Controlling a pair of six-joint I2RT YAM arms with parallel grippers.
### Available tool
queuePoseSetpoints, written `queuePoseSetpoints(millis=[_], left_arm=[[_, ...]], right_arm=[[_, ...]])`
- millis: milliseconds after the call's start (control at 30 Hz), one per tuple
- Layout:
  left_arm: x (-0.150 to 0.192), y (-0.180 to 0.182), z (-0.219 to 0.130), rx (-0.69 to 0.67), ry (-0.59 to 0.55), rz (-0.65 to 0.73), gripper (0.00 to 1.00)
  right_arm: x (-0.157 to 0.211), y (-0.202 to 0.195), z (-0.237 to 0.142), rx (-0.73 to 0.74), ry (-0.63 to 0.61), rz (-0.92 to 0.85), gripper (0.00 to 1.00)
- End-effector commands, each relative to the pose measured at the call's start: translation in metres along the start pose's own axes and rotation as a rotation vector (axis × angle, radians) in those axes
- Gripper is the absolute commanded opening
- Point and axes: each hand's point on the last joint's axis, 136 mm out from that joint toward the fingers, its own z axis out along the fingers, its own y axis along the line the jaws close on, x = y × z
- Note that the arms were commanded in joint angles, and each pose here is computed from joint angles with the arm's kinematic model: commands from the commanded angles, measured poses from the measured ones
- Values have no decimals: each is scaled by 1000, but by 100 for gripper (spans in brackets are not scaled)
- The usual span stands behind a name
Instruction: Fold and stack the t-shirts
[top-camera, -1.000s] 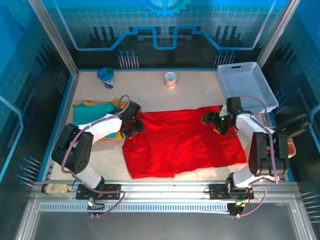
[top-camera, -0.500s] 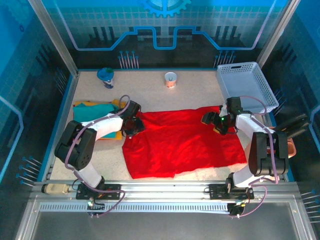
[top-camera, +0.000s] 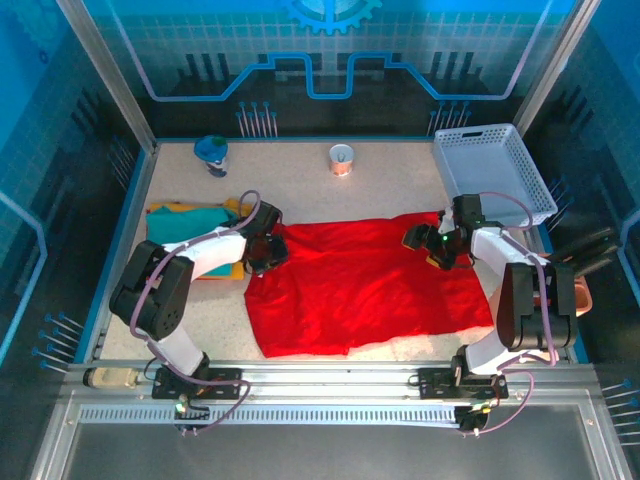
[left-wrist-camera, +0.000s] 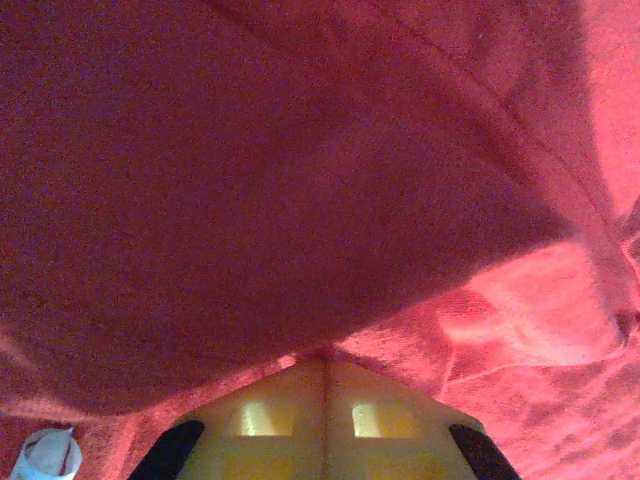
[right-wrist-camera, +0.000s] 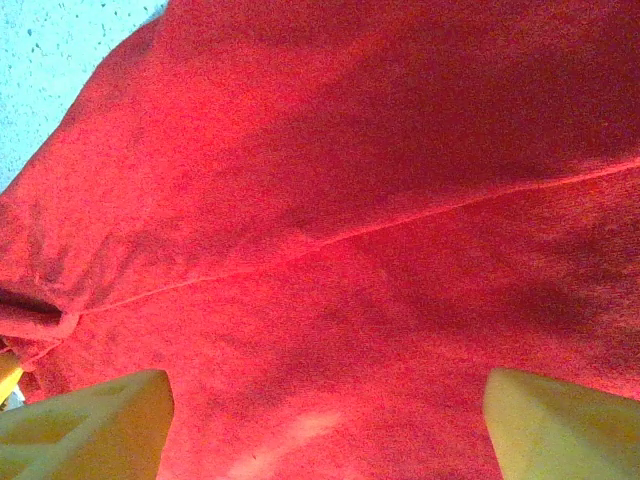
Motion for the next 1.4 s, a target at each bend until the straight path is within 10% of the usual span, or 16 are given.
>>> queuePoseSetpoints(millis=[0, 233, 700, 1367], left_arm=[[6, 7, -3, -23, 21, 10, 0], [12, 14, -10, -35, 21, 22, 37], [3, 2, 1, -11, 7, 30, 23], [-9, -9, 0, 1, -26, 42, 30]], right_arm=[[5, -1, 3, -10, 24, -2, 82], [5, -1, 4, -10, 23, -2, 82], [6, -1, 3, -10, 28, -6, 81], [4, 1, 5, -17, 35, -7, 81]])
